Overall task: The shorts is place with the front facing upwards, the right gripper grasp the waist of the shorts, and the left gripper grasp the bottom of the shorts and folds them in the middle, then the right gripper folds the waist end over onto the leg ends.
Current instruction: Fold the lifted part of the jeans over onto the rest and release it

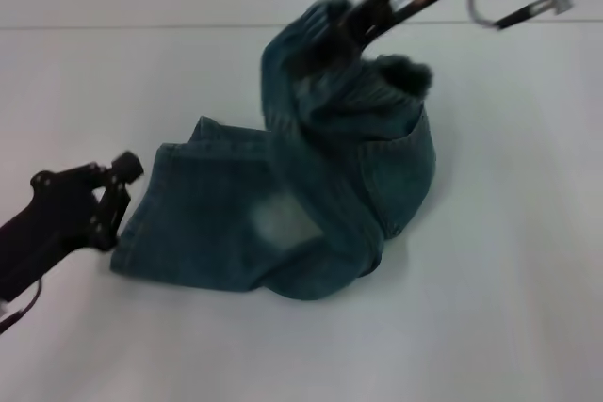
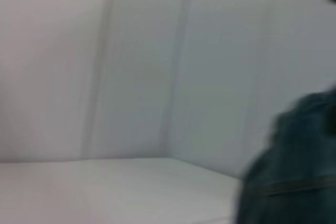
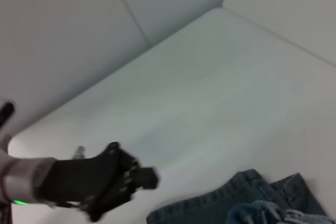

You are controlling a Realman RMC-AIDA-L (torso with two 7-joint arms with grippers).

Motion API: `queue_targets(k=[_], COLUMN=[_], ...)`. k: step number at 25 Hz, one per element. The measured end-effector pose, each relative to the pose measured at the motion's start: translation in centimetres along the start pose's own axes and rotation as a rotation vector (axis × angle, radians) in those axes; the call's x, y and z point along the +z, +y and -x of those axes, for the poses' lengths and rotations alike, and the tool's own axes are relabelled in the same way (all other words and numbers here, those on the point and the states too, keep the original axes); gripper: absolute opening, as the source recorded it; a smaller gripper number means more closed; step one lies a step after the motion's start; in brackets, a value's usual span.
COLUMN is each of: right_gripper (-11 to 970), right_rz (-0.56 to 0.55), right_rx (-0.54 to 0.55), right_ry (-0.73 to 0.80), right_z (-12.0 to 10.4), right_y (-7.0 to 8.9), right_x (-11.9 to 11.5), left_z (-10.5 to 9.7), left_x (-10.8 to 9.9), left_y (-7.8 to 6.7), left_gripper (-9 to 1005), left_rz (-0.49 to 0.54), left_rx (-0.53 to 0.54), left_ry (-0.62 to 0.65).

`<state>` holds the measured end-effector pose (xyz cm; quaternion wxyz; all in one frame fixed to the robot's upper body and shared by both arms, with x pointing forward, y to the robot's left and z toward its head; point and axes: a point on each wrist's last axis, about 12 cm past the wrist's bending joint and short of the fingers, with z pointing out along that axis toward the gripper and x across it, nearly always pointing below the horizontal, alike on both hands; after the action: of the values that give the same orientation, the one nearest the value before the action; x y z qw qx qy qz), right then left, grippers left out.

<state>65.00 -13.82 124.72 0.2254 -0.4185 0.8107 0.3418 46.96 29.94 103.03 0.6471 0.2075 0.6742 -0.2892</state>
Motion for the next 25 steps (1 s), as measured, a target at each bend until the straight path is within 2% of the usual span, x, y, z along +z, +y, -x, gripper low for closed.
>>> queue_targets(k=[5, 10, 19, 23, 25], right_gripper=[260, 272, 294, 304, 348], right_rz=[0.028, 0.053, 0.071, 0.061, 0.068], right_rx=[-0.070, -0.151, -0.184, -0.193, -0.196], right_ry=[0.083, 0.131, 0.171, 0.166, 0.157], right_z=[0.6, 0.9, 1.1, 1.0, 0.9], right_y=[1.5, 3.0, 4.0, 3.9, 3.9], right_x=[3.7, 7.3, 10.5, 10.7, 10.7], left_z=[1.5, 1.7, 1.1, 1.0, 0.9], left_x=[-3.2, -5.0, -6.1, -6.2, -6.1], left_y=[-0.8, -1.5, -2.2, -2.2, -2.2], left_gripper=[7, 7, 6, 6, 6], left_rz=[-0.186, -0.265, -0.261, -0.257, -0.259], left_rx=[0.002, -0.009, -0.032, -0.032, -0.034], left_ry=[0.029, 0.070, 0.098, 0.104, 0.106])
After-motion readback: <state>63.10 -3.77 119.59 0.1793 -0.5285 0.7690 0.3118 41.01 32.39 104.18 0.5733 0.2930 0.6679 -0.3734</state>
